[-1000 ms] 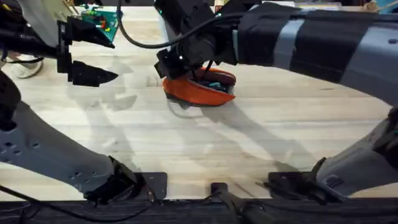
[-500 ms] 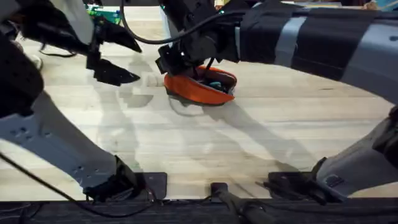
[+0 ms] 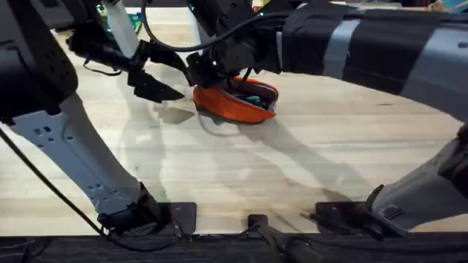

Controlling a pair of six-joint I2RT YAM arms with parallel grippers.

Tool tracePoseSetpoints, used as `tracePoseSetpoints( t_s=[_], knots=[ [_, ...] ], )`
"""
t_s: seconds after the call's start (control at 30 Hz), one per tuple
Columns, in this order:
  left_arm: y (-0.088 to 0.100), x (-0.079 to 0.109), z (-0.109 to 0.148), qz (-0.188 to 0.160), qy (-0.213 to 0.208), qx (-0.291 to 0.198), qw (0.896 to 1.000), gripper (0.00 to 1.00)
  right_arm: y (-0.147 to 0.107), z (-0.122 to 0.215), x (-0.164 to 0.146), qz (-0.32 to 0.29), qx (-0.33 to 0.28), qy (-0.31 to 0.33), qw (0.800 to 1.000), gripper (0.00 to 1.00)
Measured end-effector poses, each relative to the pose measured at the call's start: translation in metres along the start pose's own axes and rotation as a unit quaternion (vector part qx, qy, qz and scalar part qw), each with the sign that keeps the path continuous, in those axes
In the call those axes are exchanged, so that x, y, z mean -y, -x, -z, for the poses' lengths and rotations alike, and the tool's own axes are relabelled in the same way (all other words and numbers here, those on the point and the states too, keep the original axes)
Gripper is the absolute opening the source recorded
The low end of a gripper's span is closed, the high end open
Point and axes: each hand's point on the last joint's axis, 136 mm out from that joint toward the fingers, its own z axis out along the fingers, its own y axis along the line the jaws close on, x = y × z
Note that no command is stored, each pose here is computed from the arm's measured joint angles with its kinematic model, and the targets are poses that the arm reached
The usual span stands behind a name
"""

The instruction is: Unzip the bag, pick up the pens from the table one at a time and place them inside, then zip the bag closed.

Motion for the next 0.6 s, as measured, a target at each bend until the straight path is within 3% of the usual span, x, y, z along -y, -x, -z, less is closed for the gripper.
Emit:
tracePoseSetpoints(
  t_s=[0.33, 0.6],
  knots=[
    [0.008, 0.005, -0.022, -0.012, -0.031, -0.01, 0.999, 0.993, 0.003, 0.0, 0.005, -0.001, 0.007, -0.013, 1.0, 0.028],
    [-0.002, 0.002, -0.044, 0.02, -0.065, 0.003, 0.998, 0.993, 0.003, 0.0, 0.005, -0.001, 0.007, -0.013, 1.0, 0.028]
  ],
)
